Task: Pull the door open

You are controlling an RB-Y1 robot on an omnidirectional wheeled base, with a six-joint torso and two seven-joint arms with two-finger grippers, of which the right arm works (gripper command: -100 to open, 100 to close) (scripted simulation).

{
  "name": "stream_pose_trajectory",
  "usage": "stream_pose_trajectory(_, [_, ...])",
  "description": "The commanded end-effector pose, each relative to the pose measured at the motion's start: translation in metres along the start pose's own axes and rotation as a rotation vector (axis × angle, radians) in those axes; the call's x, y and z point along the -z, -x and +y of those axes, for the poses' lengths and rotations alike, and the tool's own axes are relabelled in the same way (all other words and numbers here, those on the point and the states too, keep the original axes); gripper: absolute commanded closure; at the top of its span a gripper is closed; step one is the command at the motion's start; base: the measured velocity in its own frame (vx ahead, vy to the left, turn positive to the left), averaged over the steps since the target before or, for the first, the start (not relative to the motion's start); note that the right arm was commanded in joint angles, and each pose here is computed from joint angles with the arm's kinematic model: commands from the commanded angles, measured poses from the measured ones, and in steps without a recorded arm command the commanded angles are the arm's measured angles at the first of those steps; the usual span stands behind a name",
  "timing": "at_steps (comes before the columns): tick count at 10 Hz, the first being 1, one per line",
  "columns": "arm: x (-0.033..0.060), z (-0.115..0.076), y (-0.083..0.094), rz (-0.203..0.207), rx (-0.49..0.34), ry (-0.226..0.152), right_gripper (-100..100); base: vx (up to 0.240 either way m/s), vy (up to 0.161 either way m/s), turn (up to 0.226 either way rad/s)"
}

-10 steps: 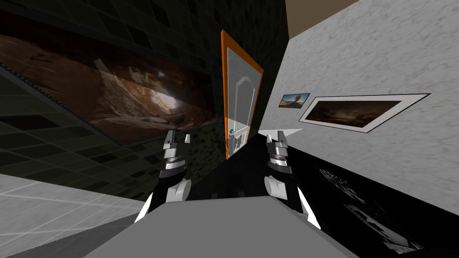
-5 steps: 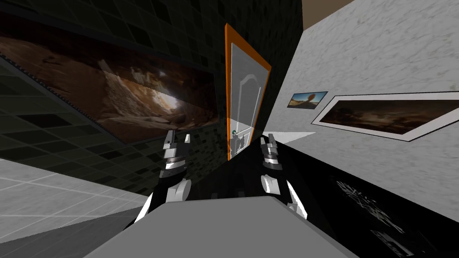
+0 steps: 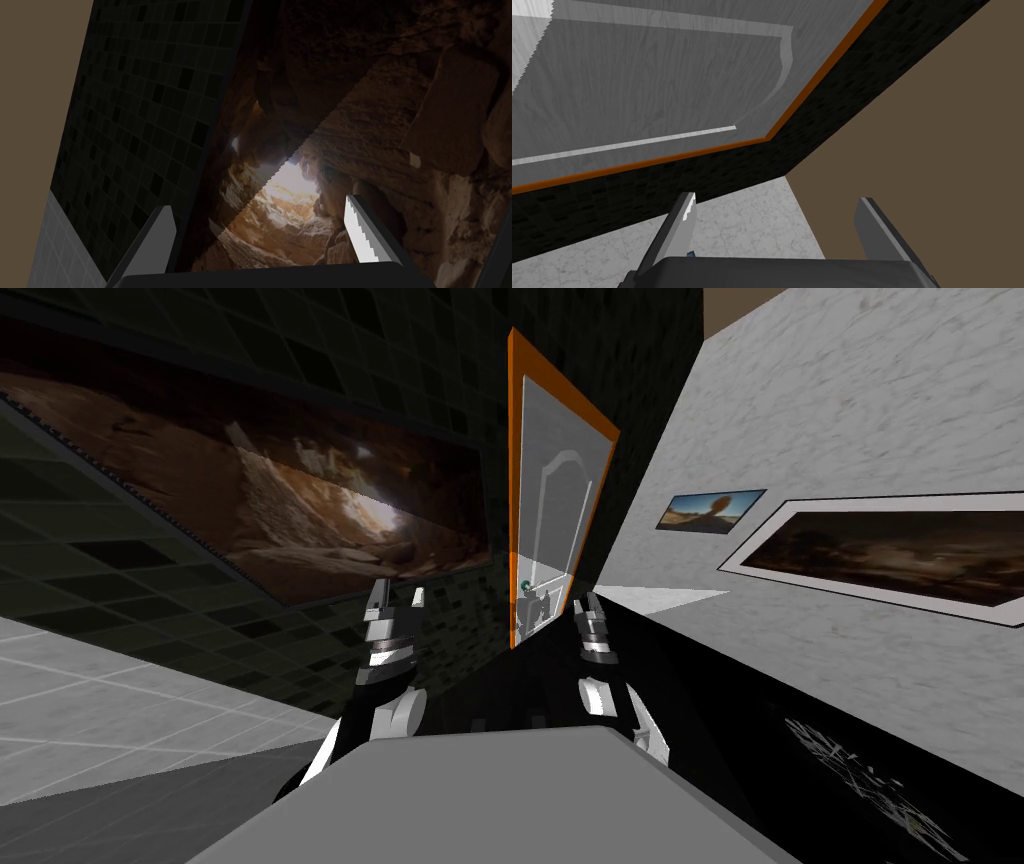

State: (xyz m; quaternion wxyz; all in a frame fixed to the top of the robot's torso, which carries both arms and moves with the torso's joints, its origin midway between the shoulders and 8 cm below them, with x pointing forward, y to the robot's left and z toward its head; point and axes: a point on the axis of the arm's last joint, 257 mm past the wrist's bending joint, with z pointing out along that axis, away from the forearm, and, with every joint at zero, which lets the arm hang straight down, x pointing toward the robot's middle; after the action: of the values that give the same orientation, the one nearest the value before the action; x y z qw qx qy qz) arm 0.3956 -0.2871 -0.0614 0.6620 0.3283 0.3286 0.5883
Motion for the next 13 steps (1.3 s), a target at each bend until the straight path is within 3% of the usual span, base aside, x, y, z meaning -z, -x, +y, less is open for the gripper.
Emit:
stream_pose_trajectory(1, [0.0003,-0.015,-0.006,0.023,-0.016,-0.019,-100,0.060,-0.069,0.199])
stream_pose_trajectory(7, [0.0121,-0.070,-0.013,0.064,-0.039,-0.114,-100,0.048,-0.057,0.108])
stream_pose_trajectory(13, [0.0215,-0.112,-0.018,0.104,-0.055,-0.186,-100,0.029,-0.041,0.088])
